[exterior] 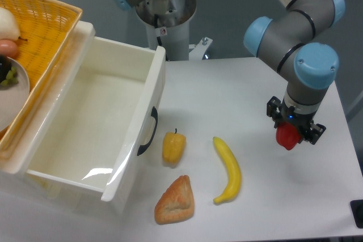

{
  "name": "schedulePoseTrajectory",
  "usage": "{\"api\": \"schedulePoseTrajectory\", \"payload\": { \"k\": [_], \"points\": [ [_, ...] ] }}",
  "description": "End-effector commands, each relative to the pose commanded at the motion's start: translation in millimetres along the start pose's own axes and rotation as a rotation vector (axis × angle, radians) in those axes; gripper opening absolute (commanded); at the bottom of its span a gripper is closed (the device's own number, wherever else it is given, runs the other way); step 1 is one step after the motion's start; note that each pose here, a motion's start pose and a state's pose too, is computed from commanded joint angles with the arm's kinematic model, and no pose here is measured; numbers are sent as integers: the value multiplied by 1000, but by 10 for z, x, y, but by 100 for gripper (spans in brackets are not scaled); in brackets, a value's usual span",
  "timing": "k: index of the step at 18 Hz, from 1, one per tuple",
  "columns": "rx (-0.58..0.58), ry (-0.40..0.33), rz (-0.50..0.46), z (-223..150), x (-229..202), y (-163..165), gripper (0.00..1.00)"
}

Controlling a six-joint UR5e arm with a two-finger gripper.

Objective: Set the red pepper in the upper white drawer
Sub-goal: 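Carry the held red pepper toward the open white drawer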

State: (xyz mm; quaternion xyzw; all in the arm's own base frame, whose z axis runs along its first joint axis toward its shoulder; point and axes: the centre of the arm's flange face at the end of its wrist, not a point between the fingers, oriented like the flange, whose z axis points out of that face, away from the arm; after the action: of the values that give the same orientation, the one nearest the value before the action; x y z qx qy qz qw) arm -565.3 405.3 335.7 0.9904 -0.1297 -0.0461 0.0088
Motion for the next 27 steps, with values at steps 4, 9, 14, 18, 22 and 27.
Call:
{"api": "schedulePoseTrajectory", "payload": {
  "k": [4,9,14,18,22,27],
  "points": [
    [38,-19,-19,-221,63,-34,21],
    [98,-28,-14,-632,283,-154,21],
    [170,-46,-19,-1125,584,-351,21],
    [229,-50,-17,-1350,790,-575,21],
    [263,-88,27,-1747,1121,-801,21],
    [340,-79,86,-2071,1750,-1122,21]
  ]
}}
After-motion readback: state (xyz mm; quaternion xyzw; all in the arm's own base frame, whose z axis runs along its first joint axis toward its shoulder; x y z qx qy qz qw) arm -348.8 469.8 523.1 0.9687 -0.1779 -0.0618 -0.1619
